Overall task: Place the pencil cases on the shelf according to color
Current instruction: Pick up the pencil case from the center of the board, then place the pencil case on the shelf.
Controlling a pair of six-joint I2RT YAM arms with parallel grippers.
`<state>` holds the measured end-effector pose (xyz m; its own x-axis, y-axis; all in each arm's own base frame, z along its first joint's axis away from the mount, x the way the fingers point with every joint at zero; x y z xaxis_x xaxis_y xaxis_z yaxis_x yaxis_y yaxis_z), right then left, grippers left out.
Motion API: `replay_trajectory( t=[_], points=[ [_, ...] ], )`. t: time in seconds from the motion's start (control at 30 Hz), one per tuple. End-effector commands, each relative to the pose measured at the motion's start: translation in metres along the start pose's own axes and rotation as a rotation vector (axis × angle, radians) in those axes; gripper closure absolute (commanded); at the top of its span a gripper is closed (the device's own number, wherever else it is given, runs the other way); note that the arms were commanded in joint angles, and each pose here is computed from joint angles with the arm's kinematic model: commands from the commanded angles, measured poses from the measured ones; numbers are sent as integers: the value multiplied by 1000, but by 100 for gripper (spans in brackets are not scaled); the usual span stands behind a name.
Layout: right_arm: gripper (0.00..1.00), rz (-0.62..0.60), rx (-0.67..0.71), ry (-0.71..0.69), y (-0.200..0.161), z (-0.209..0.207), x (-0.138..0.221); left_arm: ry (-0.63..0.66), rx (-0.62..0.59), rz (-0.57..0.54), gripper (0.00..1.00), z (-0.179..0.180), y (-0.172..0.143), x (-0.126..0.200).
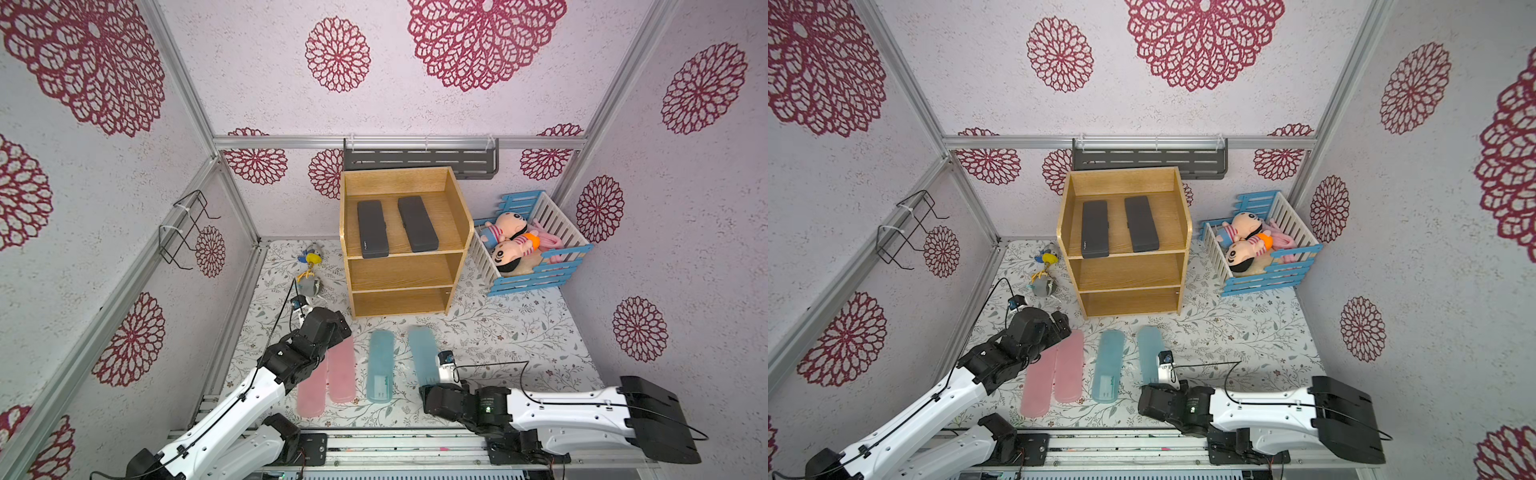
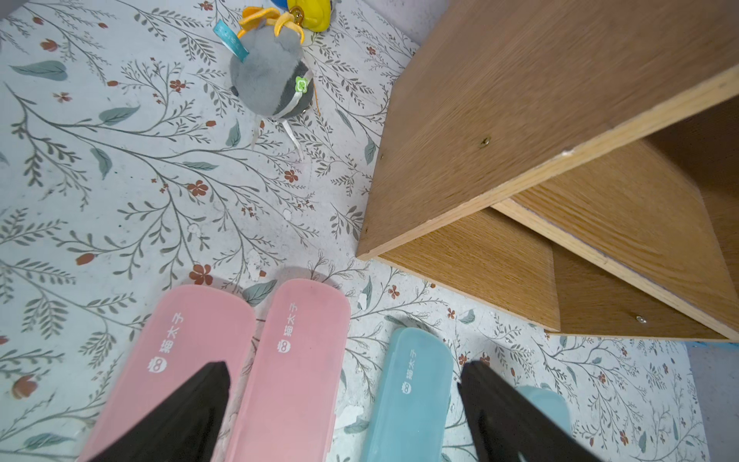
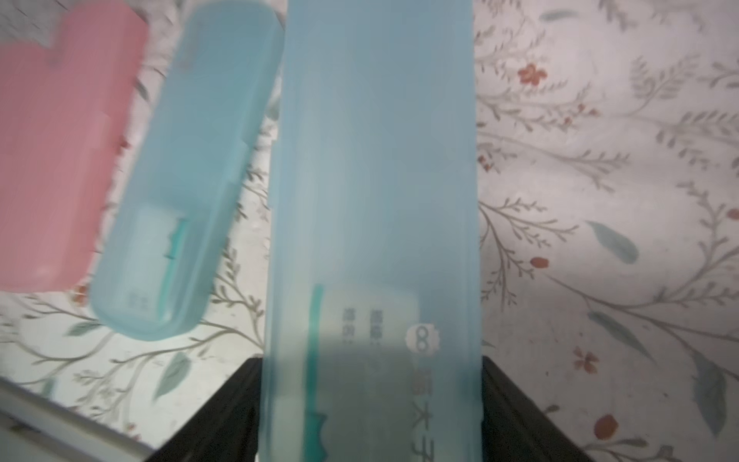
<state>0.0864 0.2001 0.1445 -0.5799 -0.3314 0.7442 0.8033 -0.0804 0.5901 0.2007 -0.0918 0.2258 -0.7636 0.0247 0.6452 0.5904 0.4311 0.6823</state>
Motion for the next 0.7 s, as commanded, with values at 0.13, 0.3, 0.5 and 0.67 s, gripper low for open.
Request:
replay_trajectory(
  t=[0.13, 0.3, 0.5, 0.67],
  points=[
    [36, -188, 6, 40, 46, 14, 35, 24, 12, -42, 3, 9, -1, 5],
    [36, -247, 34, 11, 83, 25, 32, 4, 19, -53, 3, 6, 1, 5],
    [36, -319, 26, -19, 135, 33, 17, -2, 18, -39, 3, 3, 1, 2],
    [36, -334, 47, -54, 174, 39, -3, -13, 22, -32, 3, 1, -1, -1]
  ],
)
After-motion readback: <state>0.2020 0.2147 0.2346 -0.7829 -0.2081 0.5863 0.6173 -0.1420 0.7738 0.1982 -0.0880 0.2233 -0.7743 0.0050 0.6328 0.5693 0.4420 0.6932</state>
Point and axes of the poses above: each gripper's point midway between its finger pads, its own x axis back along the fingers, its own z axis along the line the jaws close on, y = z × x, the point moved 9 cm from there along x, back along the fingers, and after that the axes turned 5 degrees about -x, right-handed, at the moved point
